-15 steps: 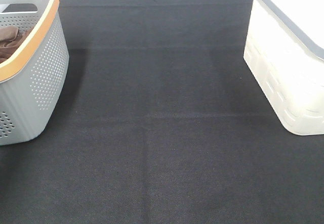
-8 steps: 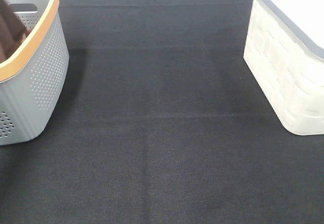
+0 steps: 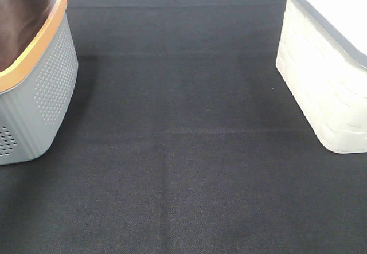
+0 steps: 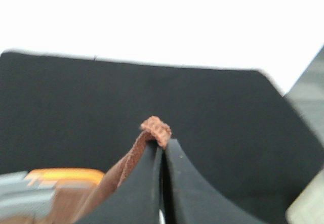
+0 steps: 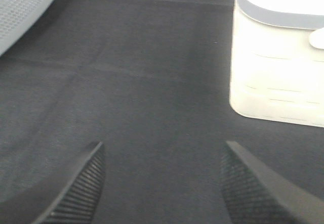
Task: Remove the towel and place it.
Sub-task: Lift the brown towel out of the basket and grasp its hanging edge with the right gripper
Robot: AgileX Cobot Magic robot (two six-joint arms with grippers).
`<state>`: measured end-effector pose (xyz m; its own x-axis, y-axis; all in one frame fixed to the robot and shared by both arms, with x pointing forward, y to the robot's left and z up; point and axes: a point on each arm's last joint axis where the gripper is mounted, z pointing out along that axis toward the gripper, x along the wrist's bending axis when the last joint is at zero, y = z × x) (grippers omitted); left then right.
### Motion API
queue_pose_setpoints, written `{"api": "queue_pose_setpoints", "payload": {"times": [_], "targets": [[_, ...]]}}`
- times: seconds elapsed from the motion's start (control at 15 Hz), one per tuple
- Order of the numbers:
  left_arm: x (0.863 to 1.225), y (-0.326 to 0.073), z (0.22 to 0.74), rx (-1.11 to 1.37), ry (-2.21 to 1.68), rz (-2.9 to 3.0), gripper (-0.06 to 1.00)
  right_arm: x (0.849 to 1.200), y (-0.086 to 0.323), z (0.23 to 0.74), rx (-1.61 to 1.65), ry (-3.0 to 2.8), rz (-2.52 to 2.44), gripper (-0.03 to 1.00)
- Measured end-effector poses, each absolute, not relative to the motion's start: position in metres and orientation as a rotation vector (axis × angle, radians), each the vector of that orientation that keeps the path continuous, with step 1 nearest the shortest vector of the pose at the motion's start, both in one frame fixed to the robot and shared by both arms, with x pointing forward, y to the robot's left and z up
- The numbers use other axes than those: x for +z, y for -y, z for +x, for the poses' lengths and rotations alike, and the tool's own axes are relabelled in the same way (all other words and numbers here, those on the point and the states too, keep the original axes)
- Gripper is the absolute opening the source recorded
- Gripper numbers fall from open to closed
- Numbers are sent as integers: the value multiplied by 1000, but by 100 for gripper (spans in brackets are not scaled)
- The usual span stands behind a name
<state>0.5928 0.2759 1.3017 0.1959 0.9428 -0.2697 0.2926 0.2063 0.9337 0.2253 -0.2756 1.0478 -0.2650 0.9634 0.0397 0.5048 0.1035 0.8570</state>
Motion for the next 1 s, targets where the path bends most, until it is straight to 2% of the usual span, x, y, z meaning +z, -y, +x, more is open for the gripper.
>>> {"api": "queue_pose_setpoints", "payload": {"times": [0.27,0.53,0.67,1.0], "targets": [[1319,-218,577,667,-1117,1309,0,1055,272,238,1138,-1845,1462,62],[1323,-170,563,611,-966,1353,0,1089,271,262,1393,-1548,1269,62],[1325,-154,556,583,-920,1355,0,1100,269,274,1461,-1548,1164,62],[1319,-128,552,522,-877,1396,0,1127,246,344,1366,-1889,982,62]]}}
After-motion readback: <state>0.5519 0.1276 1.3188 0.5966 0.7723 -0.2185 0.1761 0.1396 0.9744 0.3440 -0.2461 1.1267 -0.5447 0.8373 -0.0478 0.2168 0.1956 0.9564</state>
